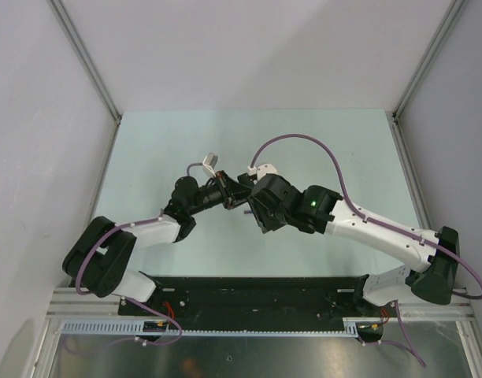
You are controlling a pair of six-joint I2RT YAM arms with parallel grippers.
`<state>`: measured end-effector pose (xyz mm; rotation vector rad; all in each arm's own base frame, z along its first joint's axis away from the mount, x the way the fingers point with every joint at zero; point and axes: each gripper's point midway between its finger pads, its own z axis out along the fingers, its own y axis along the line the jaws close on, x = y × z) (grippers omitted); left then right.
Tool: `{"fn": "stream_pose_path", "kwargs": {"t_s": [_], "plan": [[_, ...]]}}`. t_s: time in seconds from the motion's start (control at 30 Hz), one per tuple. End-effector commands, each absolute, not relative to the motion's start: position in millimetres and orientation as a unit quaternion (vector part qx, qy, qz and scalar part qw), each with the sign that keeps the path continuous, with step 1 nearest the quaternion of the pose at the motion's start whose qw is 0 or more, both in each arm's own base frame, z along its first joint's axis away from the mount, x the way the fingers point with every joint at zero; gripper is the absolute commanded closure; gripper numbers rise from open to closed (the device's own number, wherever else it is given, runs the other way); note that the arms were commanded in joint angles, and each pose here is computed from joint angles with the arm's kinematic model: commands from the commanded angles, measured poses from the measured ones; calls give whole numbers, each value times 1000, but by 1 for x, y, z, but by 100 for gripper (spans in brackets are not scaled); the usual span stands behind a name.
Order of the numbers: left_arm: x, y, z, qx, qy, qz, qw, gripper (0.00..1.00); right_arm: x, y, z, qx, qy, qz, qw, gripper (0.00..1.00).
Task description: Load the batteries into the remote control
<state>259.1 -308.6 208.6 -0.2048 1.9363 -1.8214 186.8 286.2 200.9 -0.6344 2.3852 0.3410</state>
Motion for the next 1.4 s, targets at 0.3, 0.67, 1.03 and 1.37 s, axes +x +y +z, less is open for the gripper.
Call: {"fn": "stream_pose_path", "kwargs": {"t_s": [0.3, 0.67, 1.03, 1.37], "plan": [[255, -317, 227, -57, 683, -687, 241, 100, 195, 290, 213, -243, 903, 122, 333, 77], [255, -317, 229, -57, 680, -690, 241, 100, 196, 287, 218, -236, 902, 122, 340, 57], [255, -317, 227, -58, 681, -689, 241, 100, 197, 286, 221, -231, 902, 119, 345, 47], [257, -318, 224, -60, 683, -688, 239, 100, 199, 286, 229, -224, 899, 124, 355, 36]]}}
